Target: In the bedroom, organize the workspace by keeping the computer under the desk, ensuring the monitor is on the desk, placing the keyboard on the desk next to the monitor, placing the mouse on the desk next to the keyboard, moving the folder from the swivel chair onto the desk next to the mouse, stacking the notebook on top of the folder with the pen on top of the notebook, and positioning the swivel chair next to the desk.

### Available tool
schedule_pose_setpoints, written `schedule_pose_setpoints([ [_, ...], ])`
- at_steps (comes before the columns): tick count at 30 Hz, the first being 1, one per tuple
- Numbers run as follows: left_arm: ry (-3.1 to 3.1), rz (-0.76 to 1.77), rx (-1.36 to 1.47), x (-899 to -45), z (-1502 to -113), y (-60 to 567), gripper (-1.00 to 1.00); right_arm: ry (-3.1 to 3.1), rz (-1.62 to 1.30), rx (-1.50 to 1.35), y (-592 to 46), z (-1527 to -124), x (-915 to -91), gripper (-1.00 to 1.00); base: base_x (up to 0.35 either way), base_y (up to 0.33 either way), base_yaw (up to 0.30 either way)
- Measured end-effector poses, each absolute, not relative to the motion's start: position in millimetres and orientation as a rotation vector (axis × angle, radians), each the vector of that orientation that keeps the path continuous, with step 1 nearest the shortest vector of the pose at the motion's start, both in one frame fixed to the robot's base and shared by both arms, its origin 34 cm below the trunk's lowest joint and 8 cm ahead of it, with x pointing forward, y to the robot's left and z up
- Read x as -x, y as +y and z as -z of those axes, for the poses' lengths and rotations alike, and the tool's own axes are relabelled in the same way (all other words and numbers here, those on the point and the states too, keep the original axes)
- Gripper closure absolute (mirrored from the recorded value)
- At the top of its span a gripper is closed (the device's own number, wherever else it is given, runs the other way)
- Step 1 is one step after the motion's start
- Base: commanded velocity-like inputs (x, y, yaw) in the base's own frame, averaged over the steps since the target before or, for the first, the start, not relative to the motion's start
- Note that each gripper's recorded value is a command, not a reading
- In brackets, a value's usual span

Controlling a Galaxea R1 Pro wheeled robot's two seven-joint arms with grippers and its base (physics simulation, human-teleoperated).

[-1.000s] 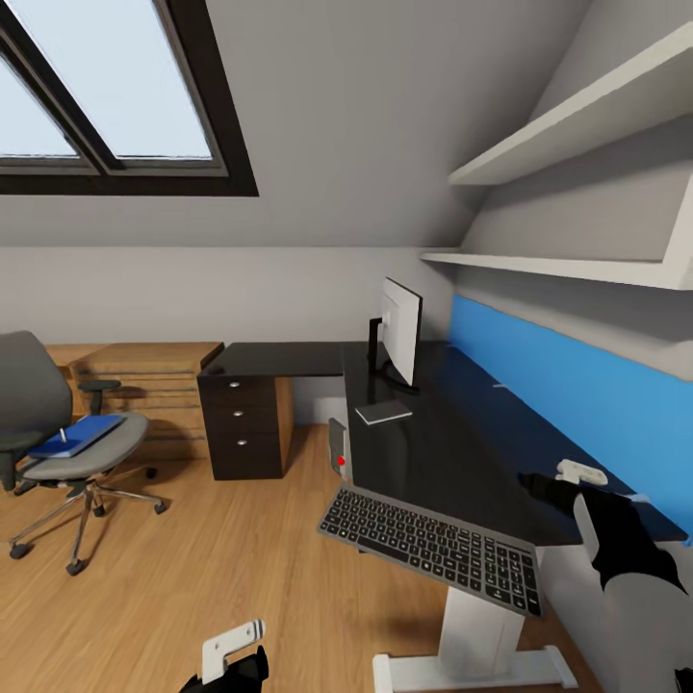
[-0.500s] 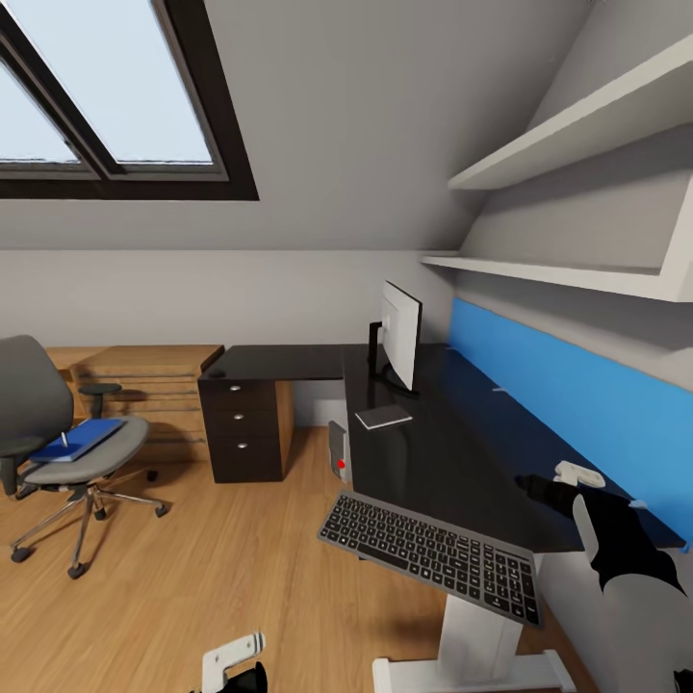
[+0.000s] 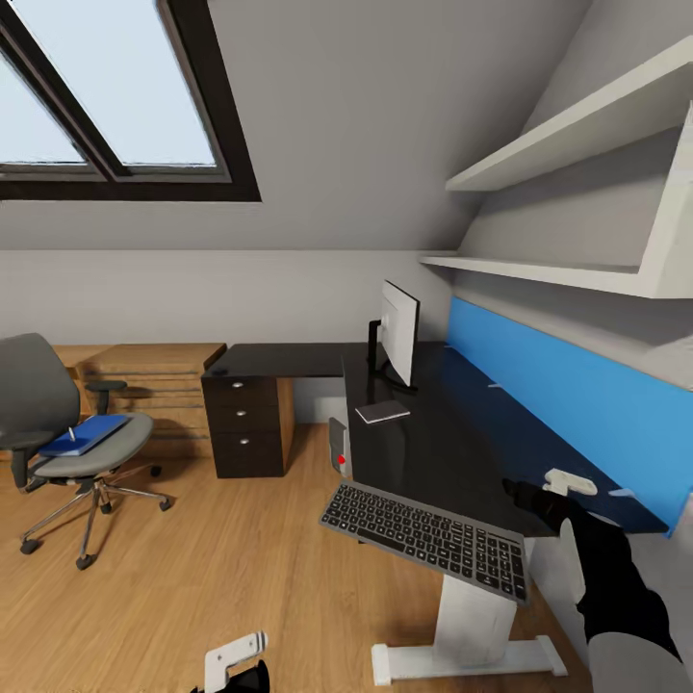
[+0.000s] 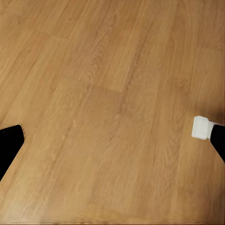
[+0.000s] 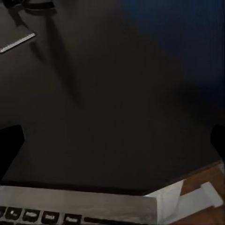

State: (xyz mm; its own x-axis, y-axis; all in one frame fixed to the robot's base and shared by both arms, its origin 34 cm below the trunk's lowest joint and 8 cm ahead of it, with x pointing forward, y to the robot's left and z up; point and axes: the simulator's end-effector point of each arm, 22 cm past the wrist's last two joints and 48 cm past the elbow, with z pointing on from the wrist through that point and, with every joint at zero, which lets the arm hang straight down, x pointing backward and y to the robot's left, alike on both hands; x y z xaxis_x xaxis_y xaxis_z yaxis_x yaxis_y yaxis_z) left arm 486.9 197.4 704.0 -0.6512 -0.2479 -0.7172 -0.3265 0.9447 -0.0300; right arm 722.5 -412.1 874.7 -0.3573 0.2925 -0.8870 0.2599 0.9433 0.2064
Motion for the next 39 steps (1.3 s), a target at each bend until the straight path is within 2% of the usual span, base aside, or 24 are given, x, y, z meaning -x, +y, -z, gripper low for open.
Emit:
schedule_pose_setpoints([
  [12,2.310,-0.133,0.402,-486.7,-703.5,197.8,-1.00,1.969,-0.075,-0.323,-347.6,-862.2,-716.2,-1.00,-0.335,0.000,0.000],
  [18,2.310,-0.134,0.404,-486.7,-703.4,198.5,-1.00,2.019,-0.135,-0.168,-270.5,-823.3,-723.9,-1.00,-0.339,0.000,0.000],
  [24,2.309,-0.135,0.402,-486.7,-703.6,198.4,-1.00,2.010,-0.150,-0.091,-241.2,-807.2,-724.8,-1.00,-0.303,0.000,0.000],
  [39,2.309,-0.139,0.404,-486.5,-704.2,199.8,-1.00,2.110,-0.213,-0.017,-197.4,-685.3,-671.4,-1.00,-0.022,0.000,0.000],
])
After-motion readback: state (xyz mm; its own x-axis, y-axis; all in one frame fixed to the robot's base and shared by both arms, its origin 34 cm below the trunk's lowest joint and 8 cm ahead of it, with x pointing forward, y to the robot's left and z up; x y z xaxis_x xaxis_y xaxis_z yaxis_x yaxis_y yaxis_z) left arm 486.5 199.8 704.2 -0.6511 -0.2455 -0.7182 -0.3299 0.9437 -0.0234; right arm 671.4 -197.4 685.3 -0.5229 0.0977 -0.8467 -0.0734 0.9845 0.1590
